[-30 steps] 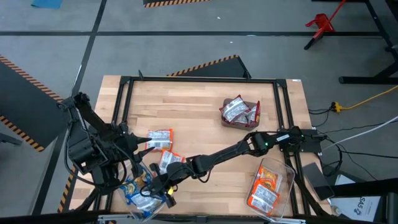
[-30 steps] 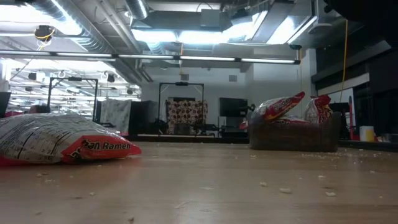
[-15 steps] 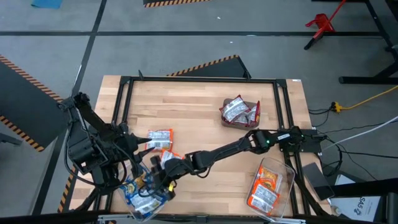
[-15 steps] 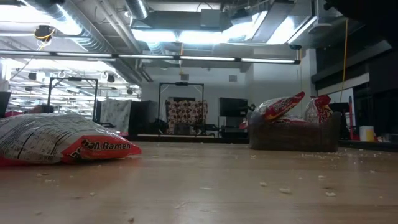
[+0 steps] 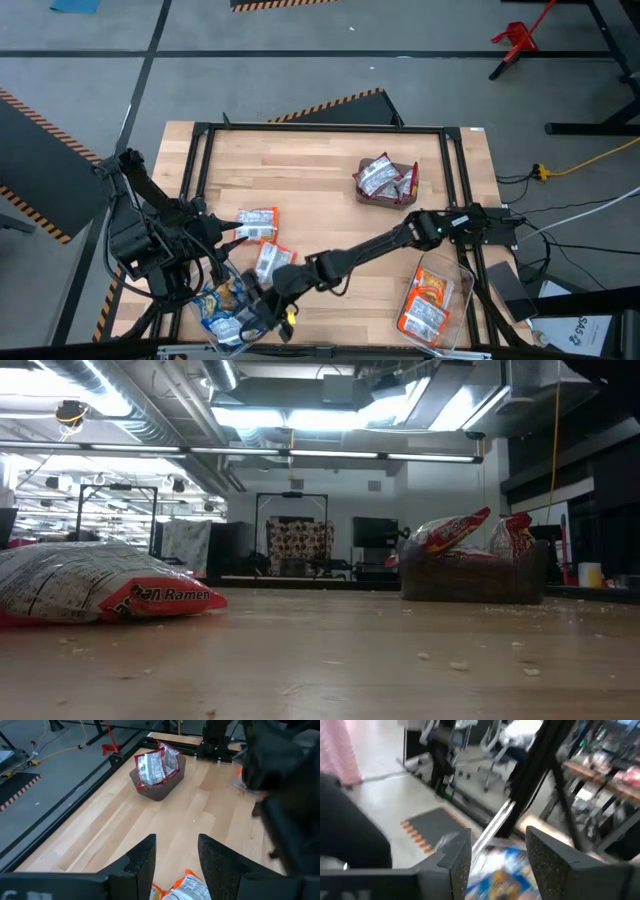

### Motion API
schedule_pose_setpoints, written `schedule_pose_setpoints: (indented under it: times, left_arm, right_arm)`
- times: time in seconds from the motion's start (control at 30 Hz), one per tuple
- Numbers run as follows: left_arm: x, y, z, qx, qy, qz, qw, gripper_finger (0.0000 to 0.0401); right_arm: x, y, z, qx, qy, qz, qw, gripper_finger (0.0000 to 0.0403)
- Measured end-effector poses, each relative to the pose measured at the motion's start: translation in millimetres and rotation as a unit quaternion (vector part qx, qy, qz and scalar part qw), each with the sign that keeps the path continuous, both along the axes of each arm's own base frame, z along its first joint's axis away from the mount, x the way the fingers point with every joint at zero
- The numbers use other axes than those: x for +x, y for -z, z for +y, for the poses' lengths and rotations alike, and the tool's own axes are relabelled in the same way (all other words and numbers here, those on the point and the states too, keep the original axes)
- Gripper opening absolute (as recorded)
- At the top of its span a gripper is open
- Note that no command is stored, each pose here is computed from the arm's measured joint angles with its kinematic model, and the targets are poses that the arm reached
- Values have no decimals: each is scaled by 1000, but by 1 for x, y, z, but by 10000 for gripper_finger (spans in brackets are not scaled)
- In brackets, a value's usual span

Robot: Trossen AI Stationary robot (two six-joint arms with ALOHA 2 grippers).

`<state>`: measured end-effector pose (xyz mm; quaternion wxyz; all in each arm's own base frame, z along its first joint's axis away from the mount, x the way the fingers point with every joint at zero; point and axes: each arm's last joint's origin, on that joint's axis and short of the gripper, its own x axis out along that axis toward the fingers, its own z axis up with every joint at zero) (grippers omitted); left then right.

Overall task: Sort Maruchan noodles
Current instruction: Put the blue noodle pack into the left transparent bin

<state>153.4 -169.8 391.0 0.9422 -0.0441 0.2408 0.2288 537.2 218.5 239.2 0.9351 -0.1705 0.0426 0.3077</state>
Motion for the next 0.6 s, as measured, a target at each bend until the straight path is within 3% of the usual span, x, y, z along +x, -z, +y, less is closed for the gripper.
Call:
schedule_pose_setpoints:
  times: [0.13, 0.27, 0.47, 0.6]
  left_arm:
    - [0, 0, 0, 0, -1, -2, 1000, 141]
    - [0, 0, 0, 0, -1, -3, 1000, 141]
    - [0, 0, 0, 0, -1, -3, 1000, 141]
    - [0, 0, 0, 0, -1, -4, 1000, 141]
  right_arm:
    - [7, 29, 6, 8, -7, -1, 1000, 165]
    - [15, 39, -3, 31, 13, 1, 999, 165]
    - [24, 52, -36, 29, 68, 68, 995, 165]
    - [24, 54, -36, 31, 77, 78, 994, 165]
